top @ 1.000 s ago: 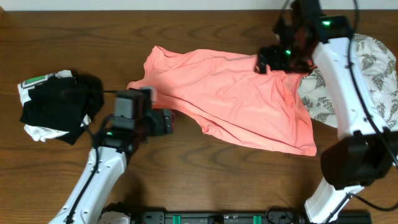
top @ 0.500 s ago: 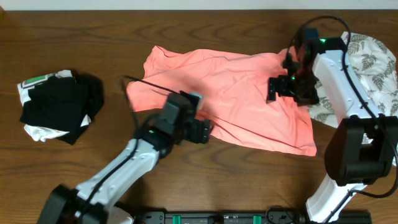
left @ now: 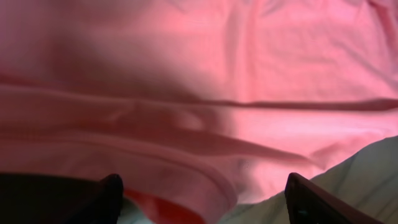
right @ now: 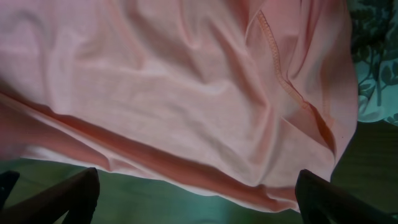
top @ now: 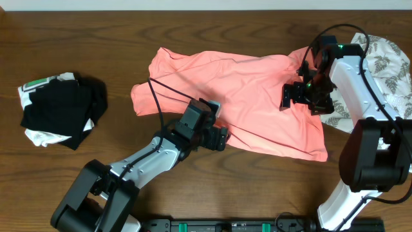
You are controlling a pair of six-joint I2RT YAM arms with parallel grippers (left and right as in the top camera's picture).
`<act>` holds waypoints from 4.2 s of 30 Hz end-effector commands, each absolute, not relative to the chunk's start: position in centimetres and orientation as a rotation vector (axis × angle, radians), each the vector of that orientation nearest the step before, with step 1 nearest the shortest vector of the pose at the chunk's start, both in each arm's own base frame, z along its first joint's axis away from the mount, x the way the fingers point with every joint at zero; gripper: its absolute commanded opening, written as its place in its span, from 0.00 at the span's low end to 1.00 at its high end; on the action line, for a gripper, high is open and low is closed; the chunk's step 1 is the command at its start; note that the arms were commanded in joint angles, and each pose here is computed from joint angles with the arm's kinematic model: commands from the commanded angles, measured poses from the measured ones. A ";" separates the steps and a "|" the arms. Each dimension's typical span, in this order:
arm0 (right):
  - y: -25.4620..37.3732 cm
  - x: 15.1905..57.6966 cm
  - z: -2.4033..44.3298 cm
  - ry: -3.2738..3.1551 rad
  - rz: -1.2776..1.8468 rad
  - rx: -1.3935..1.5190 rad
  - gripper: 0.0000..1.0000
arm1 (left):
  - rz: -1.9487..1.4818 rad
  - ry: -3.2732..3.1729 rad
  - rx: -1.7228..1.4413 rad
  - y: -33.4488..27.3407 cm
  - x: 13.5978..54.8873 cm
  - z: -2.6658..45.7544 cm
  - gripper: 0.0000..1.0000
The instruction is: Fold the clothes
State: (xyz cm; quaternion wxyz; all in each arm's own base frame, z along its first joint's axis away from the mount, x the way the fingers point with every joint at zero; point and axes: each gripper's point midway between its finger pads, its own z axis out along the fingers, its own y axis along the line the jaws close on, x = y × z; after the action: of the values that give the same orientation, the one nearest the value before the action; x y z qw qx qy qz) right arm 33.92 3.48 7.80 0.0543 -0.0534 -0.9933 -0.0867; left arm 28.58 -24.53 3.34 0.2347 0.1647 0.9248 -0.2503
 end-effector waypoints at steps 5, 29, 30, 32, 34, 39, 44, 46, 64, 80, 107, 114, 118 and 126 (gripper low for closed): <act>3.8 33.8 7.5 -3.008 -0.281 -0.138 0.98 | -0.710 2.549 0.390 -24.8 28.7 3.4 0.83; 3.3 32.0 7.7 -2.939 -0.237 -0.142 0.90 | -0.698 2.674 0.278 -23.5 28.0 0.8 0.08; 3.2 31.8 7.8 -2.931 -0.227 -0.137 0.90 | -0.684 2.693 0.249 -22.8 28.1 0.7 0.07; 2.9 31.3 7.8 -2.914 -0.200 -0.124 0.91 | -0.666 2.725 0.179 -21.2 28.3 0.6 0.07; 2.8 30.9 7.9 -2.900 -0.190 -0.109 0.91 | -0.665 2.740 0.084 -19.9 28.7 0.8 0.07; 2.8 30.6 7.9 -2.889 -0.186 -0.110 0.93 | -0.651 2.755 -0.030 -17.9 28.9 1.8 0.06; 2.8 30.6 7.9 -2.889 -0.185 -0.110 0.94 | -0.839 2.781 0.000 -19.8 27.3 2.9 0.07; 2.8 30.6 7.9 -2.889 -0.185 -0.109 0.95 | -0.938 2.811 -0.041 -20.8 26.3 3.2 0.06; 5.3 33.7 7.5 -3.014 -0.309 0.059 0.59 | -0.610 2.949 -0.205 -17.0 24.7 0.6 0.06; 1.8 39.3 6.1 -3.228 -0.066 -0.151 0.38 | -0.643 2.925 -0.399 -13.8 26.3 0.7 0.06; -9.4 40.0 -4.8 -3.121 -0.012 -0.382 0.08 | -0.664 2.920 -0.362 -14.1 26.4 0.8 0.06; -17.0 38.6 -4.7 -3.075 0.069 -0.808 0.09 | -0.664 2.920 -0.363 -14.1 26.4 0.8 0.06; -20.1 37.2 -4.8 -3.017 0.028 -1.026 0.10 | -0.664 2.920 -0.362 -14.1 26.4 0.8 0.06; -21.8 36.3 -4.5 -2.982 -0.228 -1.198 0.07 | -0.672 2.903 -0.356 -14.2 26.7 1.0 0.06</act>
State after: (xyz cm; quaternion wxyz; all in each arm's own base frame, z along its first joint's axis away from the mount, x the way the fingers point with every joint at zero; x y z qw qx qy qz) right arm 38.87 -22.41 -0.41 -0.0986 -0.3459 -0.9315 -0.0539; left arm 26.62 -13.96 0.55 0.0645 -0.1297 0.9654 -0.2167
